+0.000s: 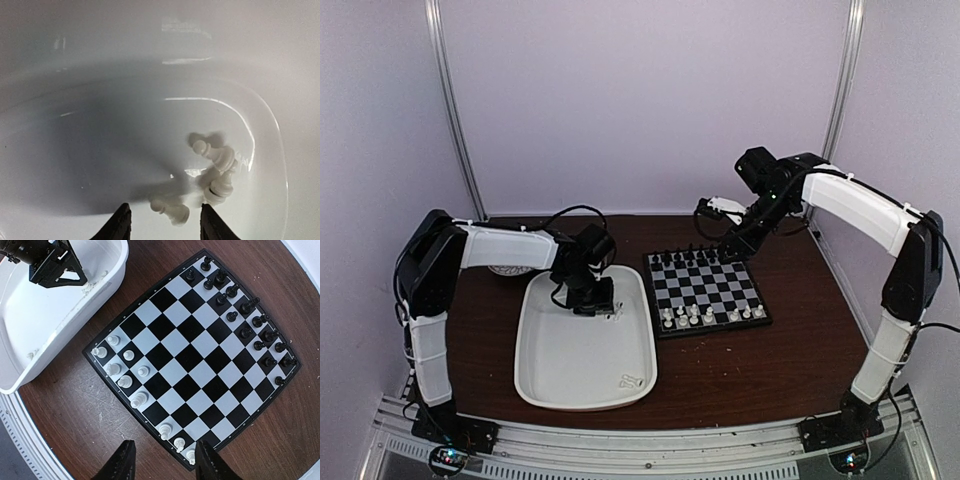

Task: Set up the chess pieces on the board
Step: Pick up the pawn from the storage box.

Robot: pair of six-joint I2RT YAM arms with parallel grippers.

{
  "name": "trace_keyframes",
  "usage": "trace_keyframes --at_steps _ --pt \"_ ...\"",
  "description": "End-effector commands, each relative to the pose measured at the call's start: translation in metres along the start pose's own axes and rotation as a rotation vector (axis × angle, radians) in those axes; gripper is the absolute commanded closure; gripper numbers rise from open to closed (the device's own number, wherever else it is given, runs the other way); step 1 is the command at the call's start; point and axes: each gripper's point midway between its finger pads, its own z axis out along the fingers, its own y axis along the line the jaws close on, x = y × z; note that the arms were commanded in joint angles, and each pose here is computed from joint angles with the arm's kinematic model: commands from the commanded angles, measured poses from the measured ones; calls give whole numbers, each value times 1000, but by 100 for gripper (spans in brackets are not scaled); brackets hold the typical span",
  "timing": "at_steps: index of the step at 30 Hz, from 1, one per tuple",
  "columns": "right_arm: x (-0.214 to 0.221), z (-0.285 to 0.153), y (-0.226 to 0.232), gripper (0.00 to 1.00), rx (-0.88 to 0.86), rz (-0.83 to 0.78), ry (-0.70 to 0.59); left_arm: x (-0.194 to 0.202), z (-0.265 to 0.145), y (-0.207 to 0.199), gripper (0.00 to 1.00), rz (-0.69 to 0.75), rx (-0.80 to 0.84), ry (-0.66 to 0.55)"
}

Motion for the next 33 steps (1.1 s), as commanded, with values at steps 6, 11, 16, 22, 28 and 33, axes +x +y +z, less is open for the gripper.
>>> trace_keyframes --at_steps 6,11,16,22,28,33 --pt "-1 8 3 56 -34 18 -8 -5 12 2 61 -83 -8 15" --pt "-1 8 2 56 -36 16 -6 9 14 14 65 -53 -54 62" --pt "-1 13 3 57 -53 20 1 24 20 24 73 -43 -76 108" --pt "-3 14 4 56 -67 20 1 31 18 37 75 24 -175 137" --pt "-3 14 5 57 -74 21 5 41 18 38 73 72 -229 151" --pt "-2 15 5 57 -76 21 7 48 22 34 70 66 -206 164"
